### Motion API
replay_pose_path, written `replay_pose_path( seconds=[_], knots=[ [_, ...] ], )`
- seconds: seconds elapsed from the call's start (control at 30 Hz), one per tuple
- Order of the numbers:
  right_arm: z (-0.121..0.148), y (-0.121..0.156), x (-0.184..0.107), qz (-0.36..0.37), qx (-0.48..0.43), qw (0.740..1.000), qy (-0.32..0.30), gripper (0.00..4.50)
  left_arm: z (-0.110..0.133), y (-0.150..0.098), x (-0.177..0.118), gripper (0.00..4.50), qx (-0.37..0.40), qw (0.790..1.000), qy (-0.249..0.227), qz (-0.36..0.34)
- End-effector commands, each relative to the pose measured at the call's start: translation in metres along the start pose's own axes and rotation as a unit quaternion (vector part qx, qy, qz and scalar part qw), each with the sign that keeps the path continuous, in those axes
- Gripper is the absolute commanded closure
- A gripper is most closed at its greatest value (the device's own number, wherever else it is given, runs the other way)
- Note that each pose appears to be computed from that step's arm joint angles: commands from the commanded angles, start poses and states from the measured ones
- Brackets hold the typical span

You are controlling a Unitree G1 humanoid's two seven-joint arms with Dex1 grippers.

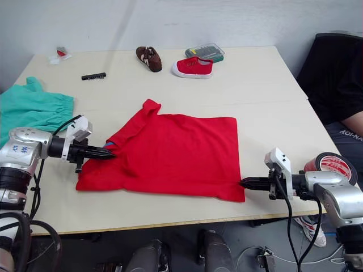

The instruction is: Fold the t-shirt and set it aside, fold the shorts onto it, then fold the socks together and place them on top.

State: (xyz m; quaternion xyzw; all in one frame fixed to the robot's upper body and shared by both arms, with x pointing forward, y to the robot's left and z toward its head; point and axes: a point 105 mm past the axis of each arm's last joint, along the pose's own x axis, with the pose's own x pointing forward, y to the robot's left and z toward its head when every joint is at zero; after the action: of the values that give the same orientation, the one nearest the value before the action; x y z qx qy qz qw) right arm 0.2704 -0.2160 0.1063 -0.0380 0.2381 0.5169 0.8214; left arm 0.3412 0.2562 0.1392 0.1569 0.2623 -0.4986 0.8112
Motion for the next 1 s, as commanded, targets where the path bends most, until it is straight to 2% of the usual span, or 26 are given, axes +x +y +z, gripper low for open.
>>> replay_pose_path(
  seconds=[0.03,0.07,0.17,0.33,0.5,0.57,0.67,0.73,0.8,1.0],
  knots=[
    [0.006,-0.003,0.001,-0.011,-0.024,1.000,-0.006,4.46,0.009,0.006,-0.006,4.50,0.009,1.000,-0.016,0.021],
    [0.008,-0.003,0.001,-0.015,-0.029,0.999,-0.009,4.49,0.011,0.007,-0.007,4.27,0.007,0.999,-0.023,0.023],
    [0.016,-0.005,-0.003,-0.033,-0.037,0.999,-0.023,3.85,0.018,0.005,-0.012,3.54,0.007,0.999,-0.044,0.024],
    [0.033,0.009,-0.018,-0.047,-0.069,0.996,-0.045,2.07,0.040,-0.008,-0.037,1.95,0.044,0.994,-0.091,0.033],
    [0.053,0.043,-0.014,-0.044,-0.117,0.990,-0.072,0.37,0.060,-0.044,-0.061,0.43,0.076,0.990,-0.119,0.030],
    [0.057,0.055,-0.004,-0.037,-0.134,0.987,-0.079,0.37,0.061,-0.064,-0.057,0.43,0.074,0.989,-0.124,0.010],
    [0.059,0.062,0.009,-0.036,-0.143,0.985,-0.084,0.37,0.058,-0.079,-0.047,0.43,0.072,0.990,-0.123,0.000],
    [0.055,0.068,0.033,-0.023,-0.163,0.984,-0.072,0.77,0.045,-0.088,-0.025,0.82,0.079,0.991,-0.108,-0.011],
    [0.050,0.071,0.055,-0.016,-0.183,0.981,-0.062,1.37,0.031,-0.089,-0.004,1.39,0.083,0.992,-0.092,-0.003],
    [0.043,0.060,0.083,-0.029,-0.198,0.979,-0.047,3.52,0.002,-0.081,0.019,3.31,0.084,0.995,-0.061,0.014]
  ],
)
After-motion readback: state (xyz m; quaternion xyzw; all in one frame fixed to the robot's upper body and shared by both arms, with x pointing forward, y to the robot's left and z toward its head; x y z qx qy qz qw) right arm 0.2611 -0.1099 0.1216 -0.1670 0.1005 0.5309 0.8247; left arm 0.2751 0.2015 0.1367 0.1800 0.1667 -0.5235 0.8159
